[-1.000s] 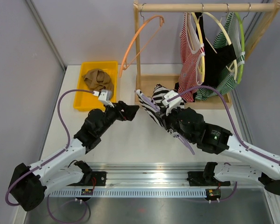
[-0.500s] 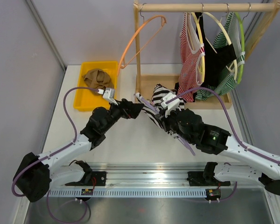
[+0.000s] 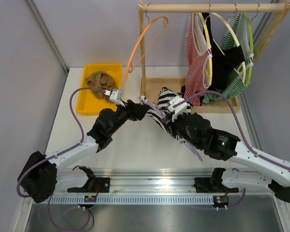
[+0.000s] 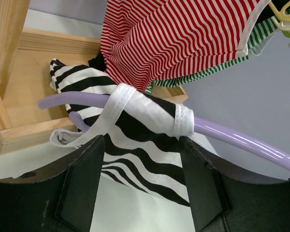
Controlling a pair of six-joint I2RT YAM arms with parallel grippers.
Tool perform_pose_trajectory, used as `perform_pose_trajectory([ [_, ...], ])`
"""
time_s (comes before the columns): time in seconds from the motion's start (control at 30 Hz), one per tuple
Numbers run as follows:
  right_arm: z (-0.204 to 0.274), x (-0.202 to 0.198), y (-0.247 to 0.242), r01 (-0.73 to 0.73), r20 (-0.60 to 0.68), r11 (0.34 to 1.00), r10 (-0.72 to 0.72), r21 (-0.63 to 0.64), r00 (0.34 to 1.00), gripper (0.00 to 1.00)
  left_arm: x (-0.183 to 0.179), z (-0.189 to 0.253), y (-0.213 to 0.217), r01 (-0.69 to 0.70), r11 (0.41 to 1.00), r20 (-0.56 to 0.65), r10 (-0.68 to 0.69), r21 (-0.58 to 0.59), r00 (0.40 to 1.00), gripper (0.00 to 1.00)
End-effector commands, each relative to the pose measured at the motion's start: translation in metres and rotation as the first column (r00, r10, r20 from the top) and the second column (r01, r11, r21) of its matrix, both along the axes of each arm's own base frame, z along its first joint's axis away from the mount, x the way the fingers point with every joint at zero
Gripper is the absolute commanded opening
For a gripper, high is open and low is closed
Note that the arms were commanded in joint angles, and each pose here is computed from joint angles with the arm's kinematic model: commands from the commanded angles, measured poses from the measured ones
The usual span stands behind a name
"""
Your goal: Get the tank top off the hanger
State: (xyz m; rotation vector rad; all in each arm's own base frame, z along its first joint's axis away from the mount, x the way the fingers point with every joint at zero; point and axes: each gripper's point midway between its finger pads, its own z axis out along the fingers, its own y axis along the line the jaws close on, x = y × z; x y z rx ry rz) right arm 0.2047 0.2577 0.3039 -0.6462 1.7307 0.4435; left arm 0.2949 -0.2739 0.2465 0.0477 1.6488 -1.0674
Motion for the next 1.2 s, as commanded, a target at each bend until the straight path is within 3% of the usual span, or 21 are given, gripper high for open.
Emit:
perform_pose_trajectory([
  [0.0, 0.027, -0.002, 0.004, -0.018, 0.044, 0.995, 0.014, 0.095, 0.999, 0.00, 0.004, 0.047, -0.008, 0.022, 0.996, 0.114, -0.013, -0.082, 0.993, 0.65],
  [0.07, 0.026, -0.003, 0.004, -0.018, 0.042, 0.996, 0.014, 0.091, 0.999, 0.00, 0.005, 0.049, -0.009, 0.020, 0.996, 0.117, -0.010, -0.087, 0.993, 0.59],
  [0.13, 0.025, -0.002, 0.003, -0.016, 0.041, 0.996, 0.012, 0.088, 0.999, 0.00, 0.006, 0.049, -0.009, 0.021, 0.996, 0.123, -0.010, -0.089, 0.992, 0.46],
  [0.23, 0.023, -0.003, 0.003, -0.014, 0.039, 0.996, 0.011, 0.084, 0.999, 0.00, 0.007, 0.048, -0.011, 0.024, 0.996, 0.123, -0.013, -0.088, 0.992, 0.41],
  [0.4, 0.022, -0.002, 0.000, -0.006, 0.036, 0.996, 0.003, 0.084, 0.999, 0.00, 0.009, 0.046, -0.013, 0.028, 0.996, 0.117, -0.017, -0.089, 0.993, 0.07],
  [0.47, 0.020, -0.002, 0.000, -0.001, 0.035, 0.997, -0.001, 0.079, 0.999, 0.00, 0.009, 0.044, -0.013, 0.028, 0.996, 0.114, -0.017, -0.087, 0.993, 0.00],
  [0.93, 0.011, 0.001, -0.012, 0.048, 0.025, 0.998, -0.049, 0.041, 0.998, 0.00, -0.018, 0.026, 0.025, -0.042, 0.998, 0.055, 0.040, 0.043, 0.998, 0.00],
  [1.17, 0.011, -0.003, -0.008, 0.022, 0.015, 0.999, -0.022, 0.050, 1.000, 0.00, -0.003, 0.009, 0.056, -0.205, 0.968, 0.016, 0.205, 0.142, 0.979, 0.00],
])
